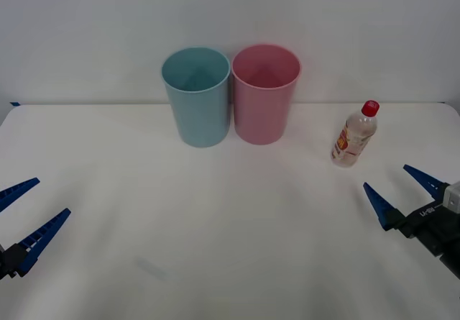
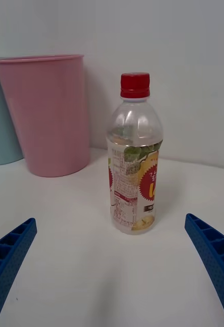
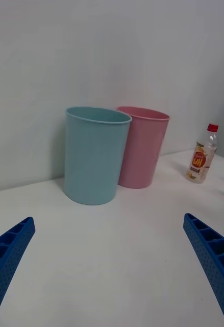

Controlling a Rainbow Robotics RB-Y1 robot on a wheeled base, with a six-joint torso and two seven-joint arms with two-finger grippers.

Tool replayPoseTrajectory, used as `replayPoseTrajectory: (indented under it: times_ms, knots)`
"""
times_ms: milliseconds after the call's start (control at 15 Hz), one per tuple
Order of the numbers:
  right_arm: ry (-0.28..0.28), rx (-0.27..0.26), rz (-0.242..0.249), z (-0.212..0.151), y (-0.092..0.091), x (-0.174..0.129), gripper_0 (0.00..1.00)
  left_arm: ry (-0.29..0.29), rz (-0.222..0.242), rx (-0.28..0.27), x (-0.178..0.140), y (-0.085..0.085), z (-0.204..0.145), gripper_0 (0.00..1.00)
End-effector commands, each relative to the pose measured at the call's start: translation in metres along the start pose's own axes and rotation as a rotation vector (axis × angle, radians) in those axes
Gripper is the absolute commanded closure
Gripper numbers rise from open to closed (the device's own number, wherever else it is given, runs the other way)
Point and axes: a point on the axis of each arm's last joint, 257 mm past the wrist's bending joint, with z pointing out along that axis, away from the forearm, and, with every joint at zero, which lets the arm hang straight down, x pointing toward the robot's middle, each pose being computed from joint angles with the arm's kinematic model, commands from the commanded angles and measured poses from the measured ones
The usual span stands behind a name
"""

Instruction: Grasp the object on the table and drop it into the matching bin: aluminum can to the light blue bin, PET bottle to the pink bin.

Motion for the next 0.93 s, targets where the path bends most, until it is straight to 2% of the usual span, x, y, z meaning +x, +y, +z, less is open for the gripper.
replayPoseTrajectory:
  times_ms: [67, 933]
  knots:
    - [0.008, 0.007, 0.001, 0.019, -0.006, 0.008, 0.00, 0.000, 0.000, 0.000, 0.000, 0.000, 0.000, 0.00]
    - [0.050, 0.026, -0.014, 0.111, -0.023, 0.019, 0.00, 0.000, 0.000, 0.000, 0.000, 0.000, 0.000, 0.00]
